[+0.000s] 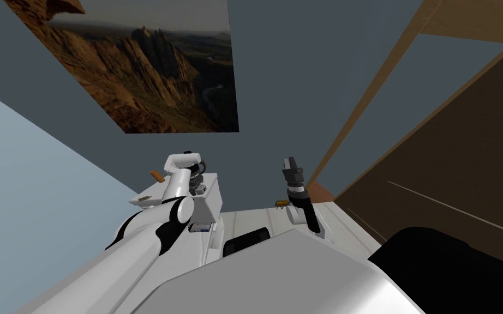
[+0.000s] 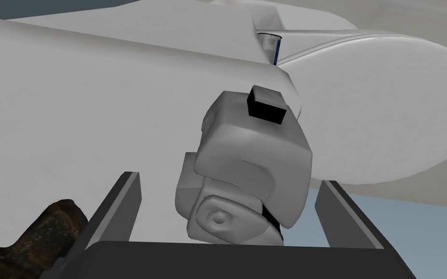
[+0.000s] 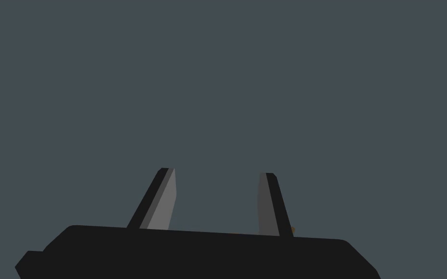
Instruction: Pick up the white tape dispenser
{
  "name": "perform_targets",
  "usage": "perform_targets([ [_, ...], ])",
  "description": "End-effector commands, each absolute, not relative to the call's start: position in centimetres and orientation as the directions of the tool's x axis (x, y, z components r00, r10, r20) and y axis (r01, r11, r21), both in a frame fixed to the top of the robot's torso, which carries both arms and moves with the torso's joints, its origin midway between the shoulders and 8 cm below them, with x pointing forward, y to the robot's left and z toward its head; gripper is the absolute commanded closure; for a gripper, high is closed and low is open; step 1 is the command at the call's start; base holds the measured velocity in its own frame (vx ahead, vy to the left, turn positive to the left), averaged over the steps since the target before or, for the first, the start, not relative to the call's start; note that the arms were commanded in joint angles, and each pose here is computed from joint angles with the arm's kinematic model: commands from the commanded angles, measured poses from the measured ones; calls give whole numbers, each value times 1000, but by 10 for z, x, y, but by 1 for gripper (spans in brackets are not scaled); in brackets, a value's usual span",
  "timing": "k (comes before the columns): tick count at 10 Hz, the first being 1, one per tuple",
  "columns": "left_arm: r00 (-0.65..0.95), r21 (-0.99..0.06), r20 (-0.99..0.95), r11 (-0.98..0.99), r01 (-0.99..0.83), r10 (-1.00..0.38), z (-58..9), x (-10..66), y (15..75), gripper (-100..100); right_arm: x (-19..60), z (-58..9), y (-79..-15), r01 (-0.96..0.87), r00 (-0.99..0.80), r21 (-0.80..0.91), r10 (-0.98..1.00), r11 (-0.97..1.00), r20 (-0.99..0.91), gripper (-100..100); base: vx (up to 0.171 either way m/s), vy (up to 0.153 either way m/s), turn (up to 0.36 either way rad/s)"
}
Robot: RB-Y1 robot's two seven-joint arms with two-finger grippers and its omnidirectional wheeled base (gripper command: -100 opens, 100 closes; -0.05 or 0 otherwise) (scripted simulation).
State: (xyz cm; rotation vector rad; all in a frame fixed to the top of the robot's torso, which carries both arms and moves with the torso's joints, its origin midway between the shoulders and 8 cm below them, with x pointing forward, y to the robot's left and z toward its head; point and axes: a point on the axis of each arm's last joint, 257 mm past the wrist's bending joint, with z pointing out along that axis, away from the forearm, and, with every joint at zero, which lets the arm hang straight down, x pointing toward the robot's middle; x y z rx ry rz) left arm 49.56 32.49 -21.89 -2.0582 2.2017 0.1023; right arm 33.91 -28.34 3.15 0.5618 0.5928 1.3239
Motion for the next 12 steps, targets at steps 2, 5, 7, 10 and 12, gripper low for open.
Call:
perform_targets([
  [2, -65, -39, -138, 71, -997, -988, -224, 497, 324, -100, 339, 31, -283, -715, 144, 681, 987, 158, -78, 0, -9, 10, 3],
  [5, -65, -37, -137, 71, -997, -988, -225, 497, 324, 100, 339, 31, -283, -715, 144, 681, 987, 158, -78, 0, 0, 0, 0],
  [7, -65, -38, -137, 71, -997, -988, -225, 497, 324, 100, 339, 31, -283, -715, 144, 681, 987, 158, -78, 0, 0, 0, 0],
  [10, -62, -36, -140, 68, -997, -988, -209, 495, 325, 100, 339, 31, -283, -715, 144, 681, 987, 158, -78, 0, 9, -9, -10],
  [12, -62, -38, -140, 68, -997, -988, -212, 495, 324, 0, 339, 31, -283, -715, 144, 680, 987, 158, -78, 0, 4, -3, -1],
])
